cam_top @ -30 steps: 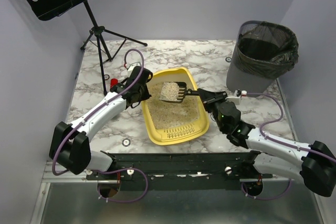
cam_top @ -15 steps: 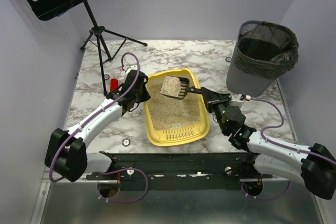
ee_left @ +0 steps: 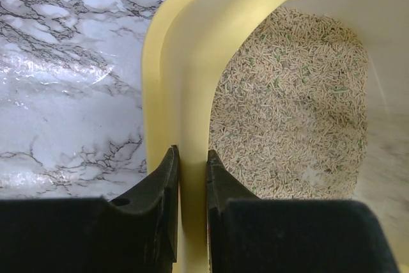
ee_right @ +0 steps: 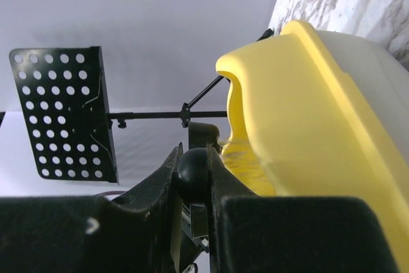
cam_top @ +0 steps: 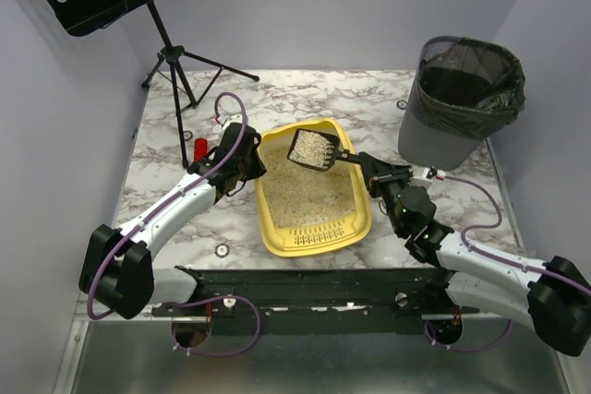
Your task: Clean the litter box
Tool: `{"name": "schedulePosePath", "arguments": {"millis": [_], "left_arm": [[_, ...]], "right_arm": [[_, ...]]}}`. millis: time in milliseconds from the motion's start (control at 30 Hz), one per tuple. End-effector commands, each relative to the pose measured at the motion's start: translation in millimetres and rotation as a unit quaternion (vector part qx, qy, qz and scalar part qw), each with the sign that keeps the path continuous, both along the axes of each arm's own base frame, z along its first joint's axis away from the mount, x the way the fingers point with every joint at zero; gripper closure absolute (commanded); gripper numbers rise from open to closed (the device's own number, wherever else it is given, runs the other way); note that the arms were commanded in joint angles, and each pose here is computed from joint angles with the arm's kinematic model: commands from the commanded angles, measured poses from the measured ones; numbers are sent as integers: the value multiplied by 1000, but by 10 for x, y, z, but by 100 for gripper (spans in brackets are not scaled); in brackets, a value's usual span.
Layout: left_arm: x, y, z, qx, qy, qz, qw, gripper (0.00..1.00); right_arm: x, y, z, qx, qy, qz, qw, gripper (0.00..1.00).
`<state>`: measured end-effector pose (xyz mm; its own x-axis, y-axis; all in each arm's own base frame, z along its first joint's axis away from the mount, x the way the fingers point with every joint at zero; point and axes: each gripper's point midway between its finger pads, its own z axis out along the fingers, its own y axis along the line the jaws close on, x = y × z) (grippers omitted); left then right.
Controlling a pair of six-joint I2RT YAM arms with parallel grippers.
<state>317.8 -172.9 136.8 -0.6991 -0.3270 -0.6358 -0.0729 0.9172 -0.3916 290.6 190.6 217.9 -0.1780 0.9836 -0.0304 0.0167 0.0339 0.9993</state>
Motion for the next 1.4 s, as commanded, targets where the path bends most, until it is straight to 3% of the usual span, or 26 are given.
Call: {"name": "schedulePosePath", "arguments": {"millis": [0,133,233,333,467,567,667,733,767,833,867,900,1033,1133,1233,1367], "left_arm": [[0,-322,147,-80,-1,-26,996,100],[-22,-299,144,-75,1,-26,997,100],[-3,-301,169,-79,-8,-24,997,100],[-15,-291,179,-73,-6,-27,997,100],[-1,-305,167,-76,-9,-29,997,100],[-14,-288,143,-66,-1,-30,997,100],[-4,-307,130,-72,-4,-32,997,100],[-6,-316,128,-69,3,-35,997,100],[-12,-306,115,-64,5,-35,997,100],[-28,-294,86,-65,4,-34,997,100],[-19,-298,86,-68,2,-32,997,100],[-11,-315,73,-70,4,-33,997,100],[-22,-321,79,-64,12,-40,997,100],[-3,-294,78,-65,1,-30,997,100],[-2,-308,113,-60,6,-38,997,100],[-11,-316,75,-65,3,-39,997,100]], "right_arm": [[40,189,366,-1,-59,33,998,100],[49,5,262,34,-39,-5,999,100],[53,172,331,2,-60,29,998,99],[36,-74,179,15,-44,-18,999,100],[18,165,415,-64,-94,36,993,100],[21,-118,186,-32,-48,-19,998,100],[7,218,439,-86,-105,52,989,100],[25,-57,239,-74,-78,-6,994,100],[1,-157,243,-29,-67,-22,997,100],[-13,44,443,-24,-89,22,995,99],[18,210,386,-75,-99,51,991,100],[-2,284,509,-69,-123,67,988,99],[19,-114,255,3,-81,-10,997,100],[-4,183,531,-28,-133,53,989,100],[5,-113,409,-5,-117,-10,993,100],[12,343,556,-55,-134,84,986,100]]}}
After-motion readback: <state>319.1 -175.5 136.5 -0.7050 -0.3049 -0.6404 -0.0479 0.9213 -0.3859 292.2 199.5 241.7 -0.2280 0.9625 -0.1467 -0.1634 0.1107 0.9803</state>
